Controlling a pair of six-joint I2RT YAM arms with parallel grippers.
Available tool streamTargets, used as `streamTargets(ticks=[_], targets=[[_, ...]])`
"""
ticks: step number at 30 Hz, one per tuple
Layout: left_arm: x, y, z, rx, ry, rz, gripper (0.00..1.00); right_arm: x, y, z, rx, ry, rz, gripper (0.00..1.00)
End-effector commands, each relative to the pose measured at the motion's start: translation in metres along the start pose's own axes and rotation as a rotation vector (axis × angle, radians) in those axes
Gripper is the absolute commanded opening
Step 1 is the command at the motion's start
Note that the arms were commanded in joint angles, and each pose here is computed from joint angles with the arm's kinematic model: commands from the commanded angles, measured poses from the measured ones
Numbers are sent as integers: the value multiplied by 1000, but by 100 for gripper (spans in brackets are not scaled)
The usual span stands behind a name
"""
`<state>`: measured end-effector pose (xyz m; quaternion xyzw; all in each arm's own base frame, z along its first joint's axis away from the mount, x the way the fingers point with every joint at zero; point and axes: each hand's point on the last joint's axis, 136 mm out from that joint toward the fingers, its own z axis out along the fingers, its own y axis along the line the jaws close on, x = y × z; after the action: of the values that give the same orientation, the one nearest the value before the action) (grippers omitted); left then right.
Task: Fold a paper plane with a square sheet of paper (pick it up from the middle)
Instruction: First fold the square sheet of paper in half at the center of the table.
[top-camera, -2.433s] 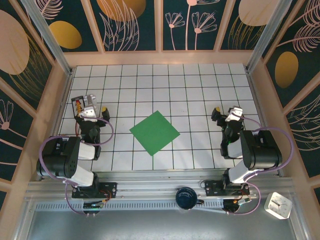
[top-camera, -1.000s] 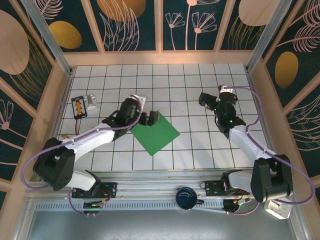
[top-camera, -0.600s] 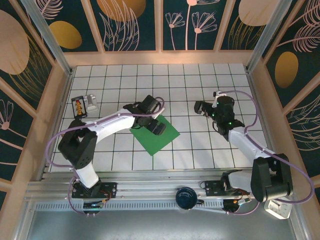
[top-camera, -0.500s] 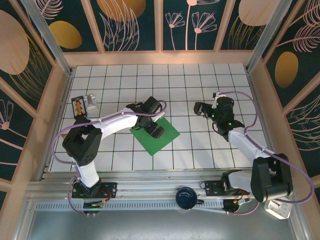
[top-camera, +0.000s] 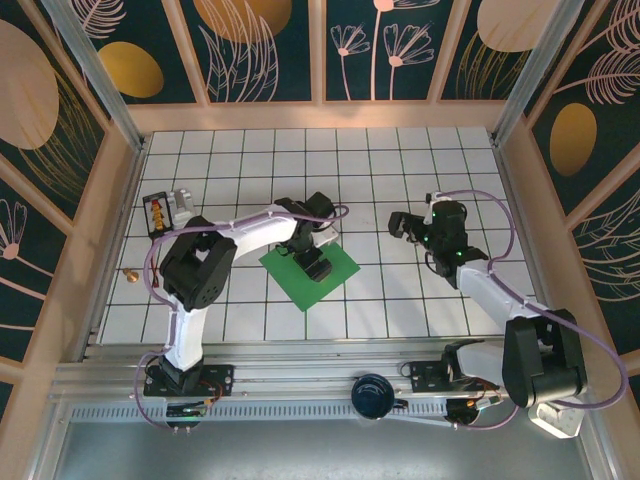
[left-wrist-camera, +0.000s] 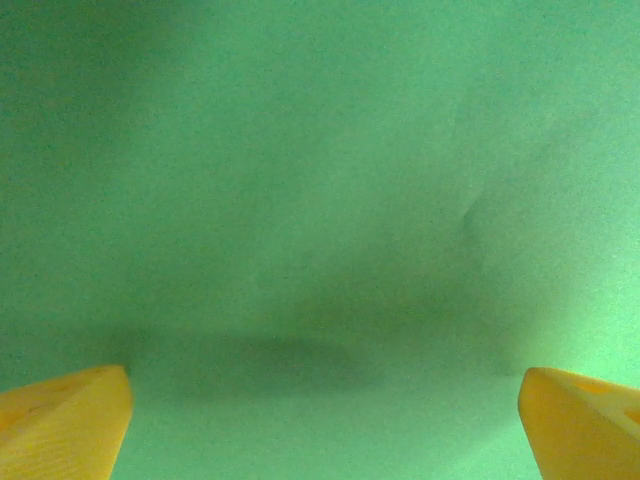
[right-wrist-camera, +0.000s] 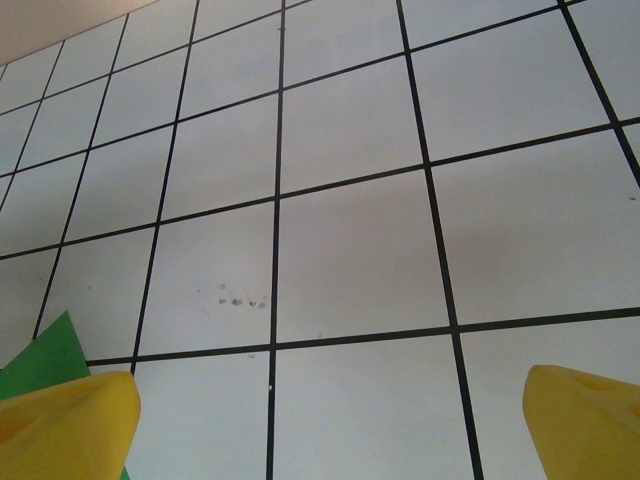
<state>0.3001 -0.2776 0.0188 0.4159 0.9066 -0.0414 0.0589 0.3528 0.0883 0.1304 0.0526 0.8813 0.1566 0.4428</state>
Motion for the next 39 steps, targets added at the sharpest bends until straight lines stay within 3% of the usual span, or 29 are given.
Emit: streamTargets(ticks=[1, 14, 29, 35, 39], targets=[[8, -6, 3, 29, 58, 26, 99, -2, -2, -5, 13, -27, 8, 99], [23, -4, 27, 24, 143, 10, 94, 1, -3, -5, 15, -22, 9, 99], [18, -1, 20, 5, 105, -9, 83, 3, -3, -1, 13, -6, 9, 99], [-1, -6, 5, 30, -9, -44, 72, 5, -3, 0, 14, 1, 10, 98], [-21, -18, -18, 97, -154, -83, 52, 3, -1, -2, 8, -1, 14, 99]])
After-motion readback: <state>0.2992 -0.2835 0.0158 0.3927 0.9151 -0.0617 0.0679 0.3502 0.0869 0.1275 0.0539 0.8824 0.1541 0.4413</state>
